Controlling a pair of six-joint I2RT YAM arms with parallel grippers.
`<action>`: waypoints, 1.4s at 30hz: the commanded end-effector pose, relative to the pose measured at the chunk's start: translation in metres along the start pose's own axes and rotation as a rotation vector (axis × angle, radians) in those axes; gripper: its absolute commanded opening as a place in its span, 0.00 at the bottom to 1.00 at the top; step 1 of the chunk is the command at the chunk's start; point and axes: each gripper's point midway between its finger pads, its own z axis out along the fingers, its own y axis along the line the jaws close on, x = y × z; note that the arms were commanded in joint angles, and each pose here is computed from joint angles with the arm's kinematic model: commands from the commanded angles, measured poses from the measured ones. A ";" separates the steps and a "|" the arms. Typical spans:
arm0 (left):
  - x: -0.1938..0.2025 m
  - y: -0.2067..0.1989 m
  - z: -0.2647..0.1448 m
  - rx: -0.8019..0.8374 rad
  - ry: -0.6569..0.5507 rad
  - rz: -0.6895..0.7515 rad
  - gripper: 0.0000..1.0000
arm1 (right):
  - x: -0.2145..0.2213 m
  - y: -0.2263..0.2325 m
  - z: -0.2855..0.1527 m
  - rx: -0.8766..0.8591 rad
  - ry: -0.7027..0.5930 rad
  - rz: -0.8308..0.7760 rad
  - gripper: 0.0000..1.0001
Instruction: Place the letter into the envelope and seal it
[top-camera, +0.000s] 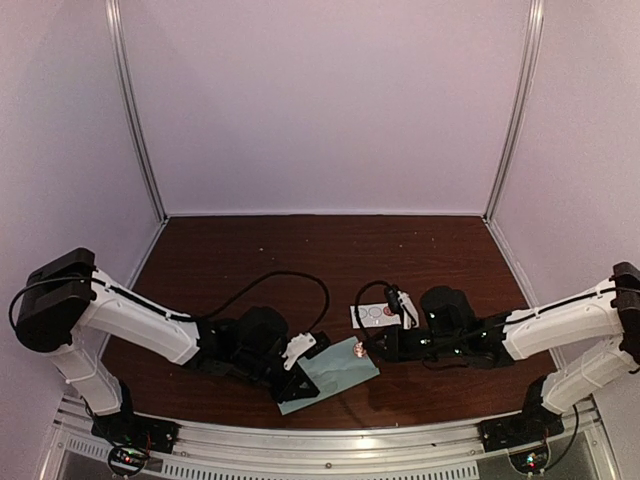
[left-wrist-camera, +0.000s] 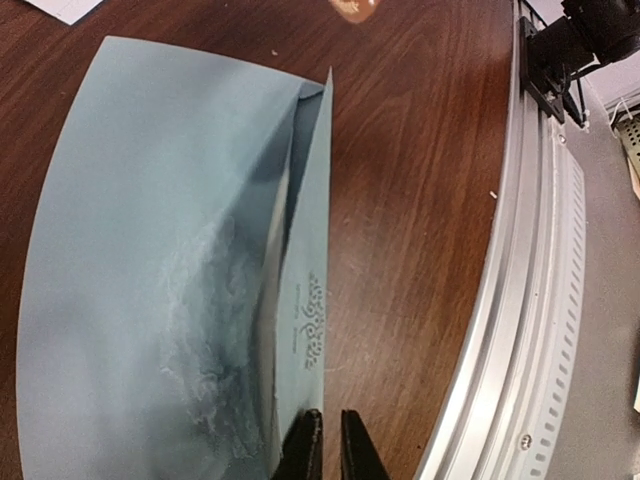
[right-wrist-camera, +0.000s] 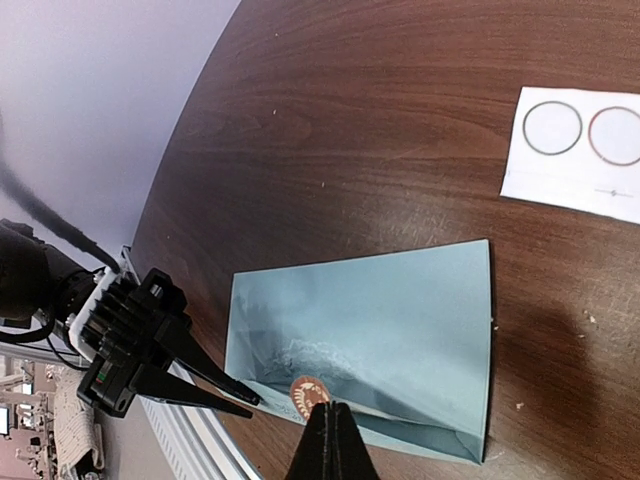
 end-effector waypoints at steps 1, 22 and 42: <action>0.009 0.009 0.003 -0.039 0.005 0.004 0.09 | -0.003 0.028 0.015 -0.094 -0.017 0.006 0.00; 0.035 0.023 0.010 -0.068 0.059 -0.042 0.05 | 0.032 0.041 0.080 -0.148 0.118 0.031 0.00; 0.036 0.023 0.010 -0.070 0.064 -0.046 0.04 | 0.048 0.018 0.098 -0.082 0.164 0.073 0.00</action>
